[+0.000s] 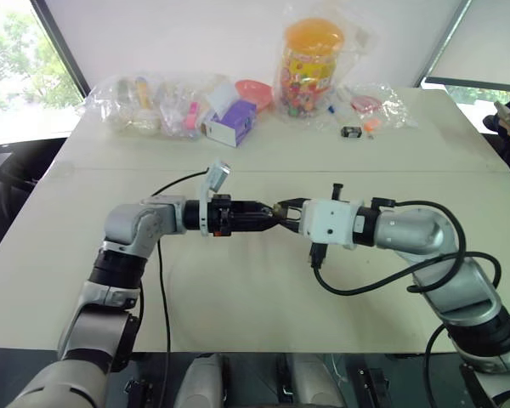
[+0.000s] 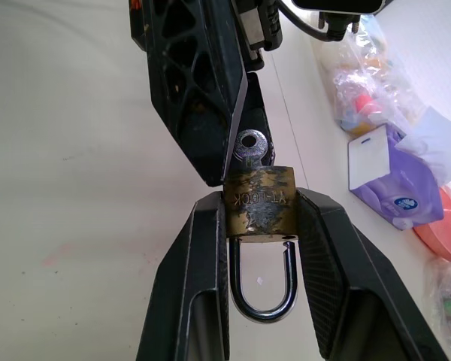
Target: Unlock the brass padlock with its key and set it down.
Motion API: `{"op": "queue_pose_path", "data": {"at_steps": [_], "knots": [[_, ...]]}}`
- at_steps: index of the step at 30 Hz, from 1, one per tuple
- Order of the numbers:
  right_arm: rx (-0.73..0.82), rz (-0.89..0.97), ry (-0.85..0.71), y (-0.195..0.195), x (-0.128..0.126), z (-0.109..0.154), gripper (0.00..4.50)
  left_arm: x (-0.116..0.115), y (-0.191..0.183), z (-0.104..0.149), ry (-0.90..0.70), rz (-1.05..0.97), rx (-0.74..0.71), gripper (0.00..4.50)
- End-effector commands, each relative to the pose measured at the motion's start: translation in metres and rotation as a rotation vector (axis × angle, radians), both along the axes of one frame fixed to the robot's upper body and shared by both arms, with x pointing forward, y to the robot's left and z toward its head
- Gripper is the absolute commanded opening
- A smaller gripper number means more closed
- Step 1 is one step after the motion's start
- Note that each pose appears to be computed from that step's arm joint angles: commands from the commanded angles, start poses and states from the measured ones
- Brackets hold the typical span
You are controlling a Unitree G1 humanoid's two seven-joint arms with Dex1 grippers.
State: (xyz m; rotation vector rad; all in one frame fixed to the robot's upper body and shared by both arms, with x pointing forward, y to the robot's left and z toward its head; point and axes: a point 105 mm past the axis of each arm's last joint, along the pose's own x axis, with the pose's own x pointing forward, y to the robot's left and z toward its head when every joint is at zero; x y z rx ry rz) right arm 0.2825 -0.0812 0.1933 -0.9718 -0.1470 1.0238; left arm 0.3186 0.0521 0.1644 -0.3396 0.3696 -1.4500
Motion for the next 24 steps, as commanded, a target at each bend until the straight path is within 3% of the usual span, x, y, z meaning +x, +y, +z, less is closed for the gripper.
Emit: {"op": "queue_pose_path", "data": {"at_steps": [1,5,8,13,24], "knots": [[-0.001,0.023,-0.064,0.0038,-0.0063,0.0108,0.69,0.0054,-0.0027,0.0159,-0.042,0.013,-0.040,3.41],[-0.022,0.030,-0.084,0.0042,-0.0065,0.0106,0.69,0.0057,-0.0045,0.0167,-0.039,0.011,-0.045,3.41],[-0.039,0.039,-0.100,0.0048,-0.0067,0.0102,0.69,0.0049,-0.0064,0.0156,-0.035,0.007,-0.046,2.65],[-0.068,0.053,-0.119,0.0060,-0.0078,0.0088,0.69,0.0038,-0.0090,0.0149,-0.026,0.002,-0.054,0.12],[-0.124,0.072,-0.148,0.0050,-0.0078,0.0054,0.69,-0.0009,-0.0115,0.0119,-0.016,-0.019,-0.041,0.04]]}}
